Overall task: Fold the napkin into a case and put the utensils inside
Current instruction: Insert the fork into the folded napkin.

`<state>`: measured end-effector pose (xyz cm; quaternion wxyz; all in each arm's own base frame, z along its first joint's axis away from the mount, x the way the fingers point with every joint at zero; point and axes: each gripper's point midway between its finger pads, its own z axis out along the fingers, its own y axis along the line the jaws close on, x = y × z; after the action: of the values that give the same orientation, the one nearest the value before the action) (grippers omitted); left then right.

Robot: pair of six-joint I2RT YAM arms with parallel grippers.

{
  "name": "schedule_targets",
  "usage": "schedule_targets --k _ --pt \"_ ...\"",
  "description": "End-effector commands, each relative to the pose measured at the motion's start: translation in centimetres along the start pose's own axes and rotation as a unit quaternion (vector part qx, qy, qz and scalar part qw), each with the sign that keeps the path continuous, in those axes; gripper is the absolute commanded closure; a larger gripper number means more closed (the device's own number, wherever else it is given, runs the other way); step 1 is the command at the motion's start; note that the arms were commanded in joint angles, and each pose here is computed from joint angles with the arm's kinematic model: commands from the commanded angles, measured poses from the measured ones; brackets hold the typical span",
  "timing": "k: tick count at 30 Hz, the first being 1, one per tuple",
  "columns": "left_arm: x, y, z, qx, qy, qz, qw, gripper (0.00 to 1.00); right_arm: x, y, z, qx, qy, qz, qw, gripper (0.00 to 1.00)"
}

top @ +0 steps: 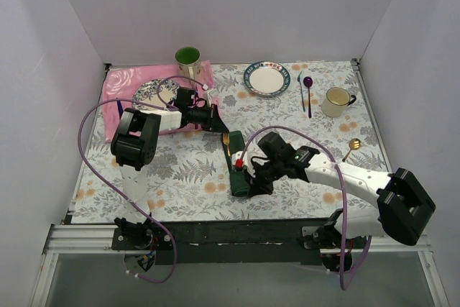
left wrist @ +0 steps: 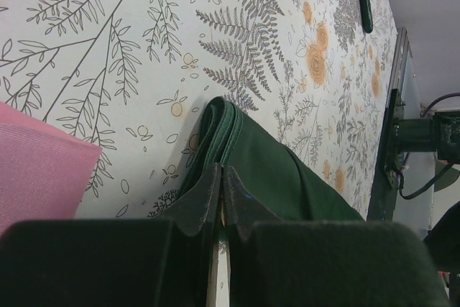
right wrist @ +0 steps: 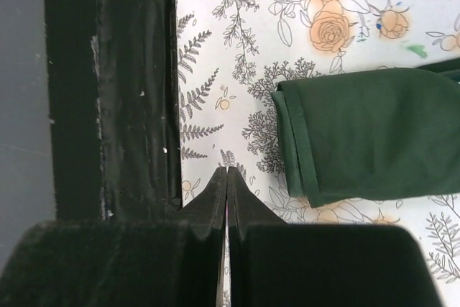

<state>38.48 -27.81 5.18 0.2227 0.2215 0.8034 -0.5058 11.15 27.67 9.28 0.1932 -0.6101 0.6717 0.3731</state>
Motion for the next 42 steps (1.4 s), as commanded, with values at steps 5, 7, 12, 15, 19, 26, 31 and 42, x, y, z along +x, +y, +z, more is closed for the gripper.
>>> schedule_targets --k 5,7,12,15,19,26,31,42 --pt "-1.1 -1.8 -0.6 0.005 -0.015 0.020 1.000 1.00 0.8 -2.8 2.2 0.087 0.006 -0.110 0.990 0.99" --pt "-1.1 -1.8 -0.6 0.005 -0.016 0.018 1.000 1.00 0.7 -2.7 2.6 0.092 0.002 -0.124 0.988 0.99" --pt "-1.0 -1.9 -0.6 0.007 -0.021 0.006 1.000 1.00 1.7 -2.6 3.3 0.091 0.003 -0.123 0.988 0.99" --pt "-0.8 -2.0 -0.6 0.009 -0.022 -0.003 1.000 1.00 1.5 -2.6 3.5 0.092 -0.002 -0.126 0.988 0.99" --pt "-0.7 -2.4 -0.6 0.015 -0.025 -0.005 1.000 1.00 1.6 -2.9 3.6 0.099 -0.003 -0.121 0.988 0.99" --pt "-0.7 -2.8 -0.7 0.020 -0.025 -0.007 0.999 1.00 2.0 -3.3 3.7 0.107 0.002 -0.117 0.987 0.99" --pt "-0.3 -3.3 -0.5 0.024 -0.020 -0.009 0.999 1.00 2.1 -3.5 3.8 0.110 0.006 -0.116 0.987 0.99" --pt "0.3 -4.1 -0.4 0.028 -0.014 -0.011 0.999 1.00 2.7 -3.5 3.8 0.111 0.013 -0.117 0.987 0.99"
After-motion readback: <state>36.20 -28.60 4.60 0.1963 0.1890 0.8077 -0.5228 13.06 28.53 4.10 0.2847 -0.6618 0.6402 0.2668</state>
